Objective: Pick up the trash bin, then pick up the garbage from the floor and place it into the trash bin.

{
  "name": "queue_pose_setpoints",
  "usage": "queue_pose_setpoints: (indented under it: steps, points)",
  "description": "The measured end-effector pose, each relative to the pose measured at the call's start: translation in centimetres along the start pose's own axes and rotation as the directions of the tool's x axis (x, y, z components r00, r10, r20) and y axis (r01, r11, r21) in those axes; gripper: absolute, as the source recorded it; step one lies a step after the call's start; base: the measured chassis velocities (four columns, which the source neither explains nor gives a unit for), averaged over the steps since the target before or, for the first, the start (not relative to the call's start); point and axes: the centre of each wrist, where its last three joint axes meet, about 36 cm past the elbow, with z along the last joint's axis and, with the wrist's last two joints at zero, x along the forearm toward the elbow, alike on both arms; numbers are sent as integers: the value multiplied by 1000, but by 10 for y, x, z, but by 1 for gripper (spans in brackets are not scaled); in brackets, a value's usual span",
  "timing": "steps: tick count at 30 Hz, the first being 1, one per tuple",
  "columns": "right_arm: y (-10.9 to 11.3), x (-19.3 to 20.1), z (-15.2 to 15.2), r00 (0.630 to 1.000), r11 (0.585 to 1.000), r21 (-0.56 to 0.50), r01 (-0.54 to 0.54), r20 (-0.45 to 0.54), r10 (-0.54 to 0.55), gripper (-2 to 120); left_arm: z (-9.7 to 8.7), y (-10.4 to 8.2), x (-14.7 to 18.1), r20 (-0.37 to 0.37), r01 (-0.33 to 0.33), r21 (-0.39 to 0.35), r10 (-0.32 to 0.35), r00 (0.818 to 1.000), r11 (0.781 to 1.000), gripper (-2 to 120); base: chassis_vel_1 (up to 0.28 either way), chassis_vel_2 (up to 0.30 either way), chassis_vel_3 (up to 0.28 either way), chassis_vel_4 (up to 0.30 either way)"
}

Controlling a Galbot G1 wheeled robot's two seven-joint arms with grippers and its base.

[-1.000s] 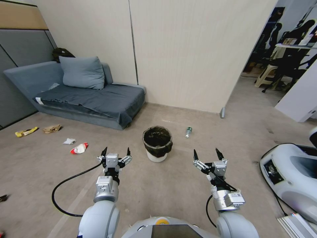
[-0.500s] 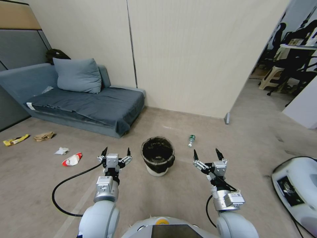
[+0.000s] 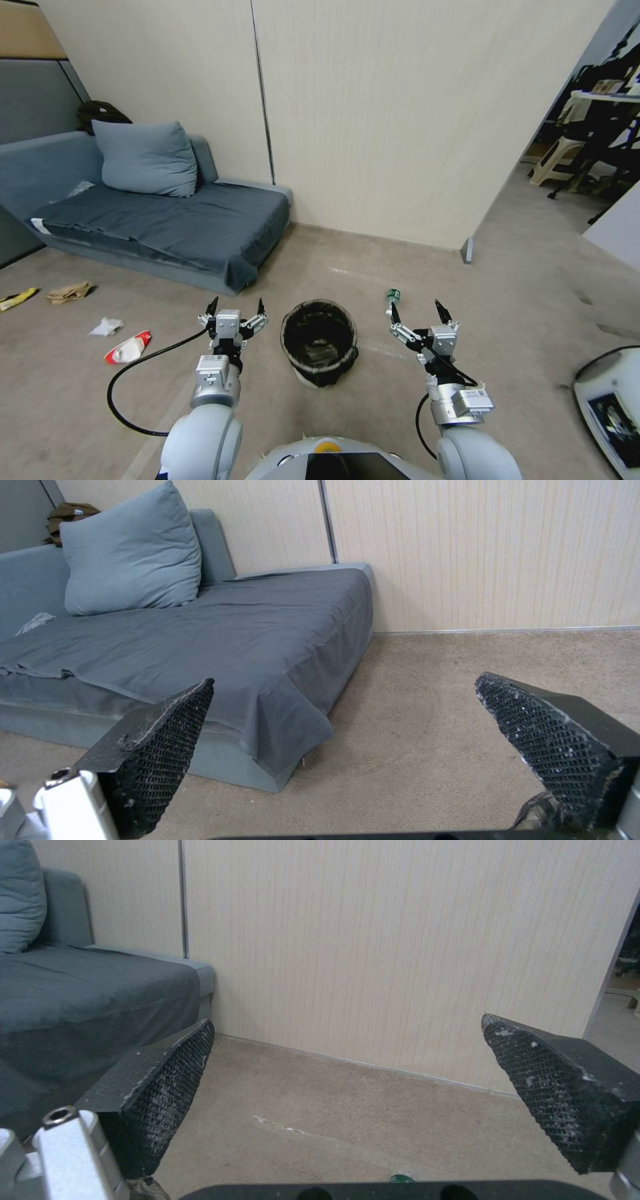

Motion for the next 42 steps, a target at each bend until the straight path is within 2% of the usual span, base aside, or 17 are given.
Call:
queue_pose_setpoints:
  steps: [9, 16, 19, 20, 23, 28, 30, 32, 35, 36, 37, 38, 40, 42]
  points:
    - [0, 0, 4, 1000, 1000, 5, 13, 22, -13, 100, 0, -2, 0, -6, -24, 11, 24, 1000, 1000, 100, 0, 0, 0, 0]
    - [0, 0, 4, 1000, 1000, 7, 13, 27, -13, 100, -1, -5, 4, -24, -99, 74, 101, 995, 992, 100, 0, 0, 0, 0]
    - [-1, 0, 6, 999, 1000, 22, 14, 47, -15, 100, -4, -8, 9, -51, -152, 120, 159, 986, 981, 100, 0, 0, 0, 0]
    - [-1, 0, 6, 999, 1000, 22, 14, 47, -15, 100, -4, -8, 9, -51, -152, 120, 159, 986, 981, 100, 0, 0, 0, 0]
    - [-1, 0, 8, 998, 999, 40, 17, 67, -19, 100, -6, -11, 14, -123, -196, 164, 217, 968, 967, 100, 0, 0, 0, 0]
    - [-1, 0, 9, 997, 999, 41, 17, 68, -20, 100, -5, -10, 14, -168, -229, 184, 260, 951, 956, 100, 0, 0, 0, 0]
    - [-1, 0, 9, 997, 999, 42, 17, 68, -20, 100, -3, -9, 12, -209, -260, 219, 305, 929, 941, 100, 0, 0, 0, 0]
    - [-1, 0, 9, 997, 999, 42, 17, 68, -20, 100, -2, -9, 11, -214, -265, 226, 313, 925, 938, 100, 0, 0, 0, 0]
    - [-1, 0, 9, 997, 999, 43, 17, 69, -20, 100, 1, -3, 4, -257, -318, 292, 395, 882, 902, 100, 0, 0, 0, 0]
    - [-1, 0, 9, 997, 999, 43, 17, 69, -20, 100, 1, -3, 4, -257, -318, 292, 395, 882, 902, 100, 0, 0, 0, 0]
    - [-1, 0, 9, 997, 999, 44, 17, 69, -20, 100, 2, -2, 1, -269, -331, 303, 413, 870, 894, 100, 0, 0, 0, 0]
    - [-1, 0, 10, 997, 999, 45, 17, 69, -20, 100, 8, -1, -5, -288, -333, 306, 420, 861, 892, 100, 0, 0, 0, 0]
    - [-1, 0, 10, 997, 999, 45, 17, 69, -21, 100, 11, -2, -7, -298, -330, 308, 420, 857, 892, 100, 0, 0, 0, 0]
    - [-1, 0, 12, 998, 999, 48, 19, 64, -22, 100, 23, -5, -18, -335, -306, 307, 403, 852, 901, 100, 0, 0, 0, 0]
